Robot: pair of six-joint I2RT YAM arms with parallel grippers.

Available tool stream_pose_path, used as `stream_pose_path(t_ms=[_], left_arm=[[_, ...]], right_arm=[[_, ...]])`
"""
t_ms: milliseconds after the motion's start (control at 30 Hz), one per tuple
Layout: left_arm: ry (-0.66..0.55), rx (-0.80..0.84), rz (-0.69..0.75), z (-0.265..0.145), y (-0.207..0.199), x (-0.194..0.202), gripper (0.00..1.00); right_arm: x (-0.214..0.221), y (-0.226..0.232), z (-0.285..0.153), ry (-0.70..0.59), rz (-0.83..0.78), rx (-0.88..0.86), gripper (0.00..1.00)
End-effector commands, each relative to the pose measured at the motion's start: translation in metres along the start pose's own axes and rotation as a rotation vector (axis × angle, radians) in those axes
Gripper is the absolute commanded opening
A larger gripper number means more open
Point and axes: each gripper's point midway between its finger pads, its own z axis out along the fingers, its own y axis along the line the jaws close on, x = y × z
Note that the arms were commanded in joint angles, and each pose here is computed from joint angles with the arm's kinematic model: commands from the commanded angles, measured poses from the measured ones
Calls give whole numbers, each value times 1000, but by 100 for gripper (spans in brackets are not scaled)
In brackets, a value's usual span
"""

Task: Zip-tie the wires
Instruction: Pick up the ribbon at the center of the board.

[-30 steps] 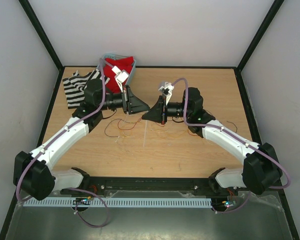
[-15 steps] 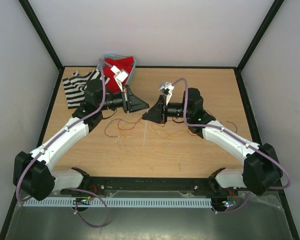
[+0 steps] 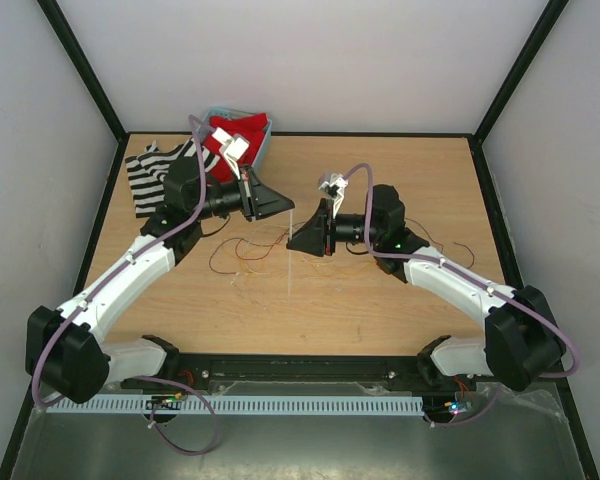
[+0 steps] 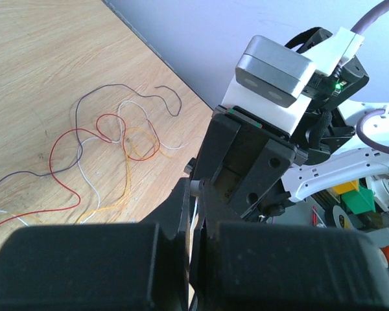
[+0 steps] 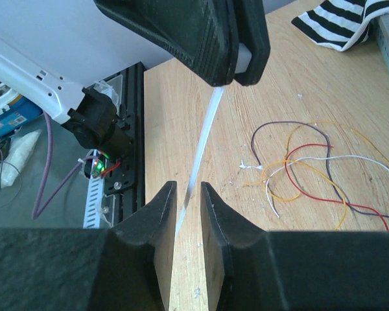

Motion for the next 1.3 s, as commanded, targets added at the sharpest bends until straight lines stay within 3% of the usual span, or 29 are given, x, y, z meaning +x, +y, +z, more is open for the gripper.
stream_pose_path(t_ms=[0, 167, 233, 333, 367, 433, 500, 533, 667, 933, 1267], left_arm=[[-57, 20, 42, -4, -13, -18, 0], [-63, 14, 27, -3, -11, -18, 0], [-67, 10, 22, -3, -10, -18, 0], [-67, 4, 17, -2, -7, -16, 0], [-65, 4, 17, -2, -6, -15, 0], [-64, 0, 14, -2, -3, -14, 13], [-63, -14, 3, -5, 3, -10, 40], [-65, -18, 1, -6, 4, -9, 49], [-52, -10, 2, -10, 5, -3, 62], [-37, 39, 2, -13, -3, 5, 63], [-14, 76, -10, -5, -4, 12, 46]], right_arm=[[-12, 7, 0, -47, -35, -36, 31], [-10, 6, 2, -55, -20, -42, 30], [-9, 6, 2, -56, -15, -44, 22], [-10, 3, 2, -71, -16, -27, 1], [-10, 2, 2, -76, -12, -22, 0], [-9, 1, 2, -77, -8, -15, 0], [-7, 0, 1, -69, -8, -7, 0], [-8, 0, 1, -67, -13, -3, 0], [-10, 2, 0, -68, -16, -3, 0], [-9, -1, 2, -63, 2, 0, 0], [-11, -4, 5, -64, 15, 3, 0]])
